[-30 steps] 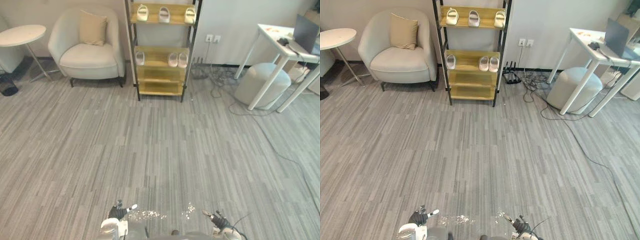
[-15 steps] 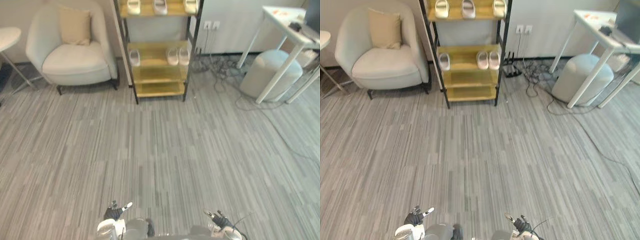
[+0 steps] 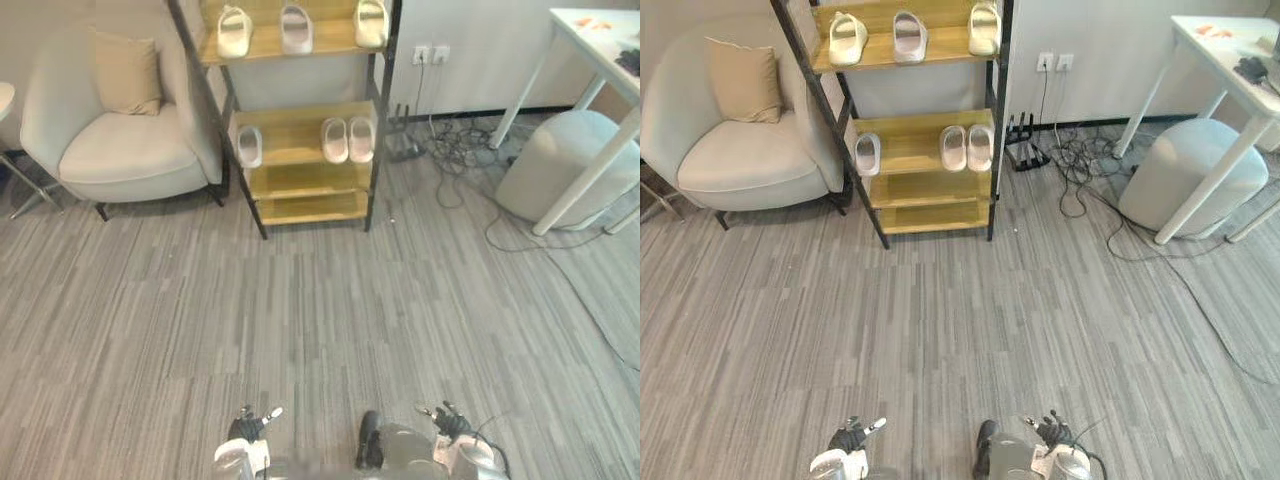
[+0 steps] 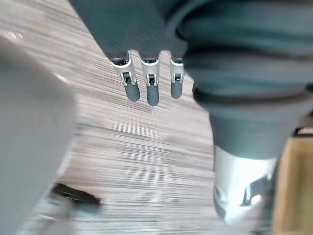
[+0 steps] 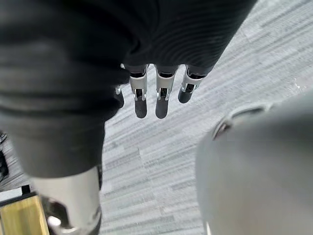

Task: Organize the slippers on the shoe rack

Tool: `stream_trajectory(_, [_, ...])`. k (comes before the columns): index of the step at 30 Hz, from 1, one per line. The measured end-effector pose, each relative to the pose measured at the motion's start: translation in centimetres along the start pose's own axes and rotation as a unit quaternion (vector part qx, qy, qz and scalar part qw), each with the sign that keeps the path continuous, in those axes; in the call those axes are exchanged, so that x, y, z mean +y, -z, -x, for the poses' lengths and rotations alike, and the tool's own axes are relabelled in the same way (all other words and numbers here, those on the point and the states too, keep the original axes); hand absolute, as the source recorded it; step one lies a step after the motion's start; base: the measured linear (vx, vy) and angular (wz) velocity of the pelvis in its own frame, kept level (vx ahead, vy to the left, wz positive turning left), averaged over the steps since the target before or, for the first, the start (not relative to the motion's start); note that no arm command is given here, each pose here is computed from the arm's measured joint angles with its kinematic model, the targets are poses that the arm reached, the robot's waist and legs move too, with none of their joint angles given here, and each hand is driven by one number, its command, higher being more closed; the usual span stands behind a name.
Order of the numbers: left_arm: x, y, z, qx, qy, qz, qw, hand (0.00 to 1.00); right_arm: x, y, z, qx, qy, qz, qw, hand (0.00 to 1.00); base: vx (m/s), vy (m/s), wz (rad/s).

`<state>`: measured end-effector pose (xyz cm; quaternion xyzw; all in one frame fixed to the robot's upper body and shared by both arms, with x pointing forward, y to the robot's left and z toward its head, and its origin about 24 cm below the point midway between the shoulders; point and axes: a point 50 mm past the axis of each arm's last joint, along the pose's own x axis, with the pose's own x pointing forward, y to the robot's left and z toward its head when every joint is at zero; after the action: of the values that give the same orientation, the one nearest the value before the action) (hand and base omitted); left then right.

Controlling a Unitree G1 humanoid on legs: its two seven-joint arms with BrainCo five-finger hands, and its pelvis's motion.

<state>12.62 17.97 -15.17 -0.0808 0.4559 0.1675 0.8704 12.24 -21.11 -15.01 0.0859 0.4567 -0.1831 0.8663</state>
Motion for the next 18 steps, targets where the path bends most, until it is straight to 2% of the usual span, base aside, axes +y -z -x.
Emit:
stream_trajectory(4, [0.0, -0.8, -0.1, -0.020, 0.004, -0.009, 1.000, 0.00, 0.3, 0.4, 0.0, 0.013, -0.005, 0.008, 1.000, 0.00, 0.34, -0.042, -0.25])
stream_trajectory(11, [0.8, -0.3, 0.0, -0.010, -0.004, -0.008, 1.000, 0.00, 0.9, 0.8, 0.0, 0.024, -0.011, 0.007, 1.000, 0.00, 0.41, 0.145, -0.34])
stream_trajectory(18, [2.0, 0.0, -0.3, 0.014, -0.006, -0.052, 0.999, 0.00, 1.2, 1.8, 0.3, 0.032, -0.016, 0.015, 0.999, 0.00, 0.47, 0.151, 0.47])
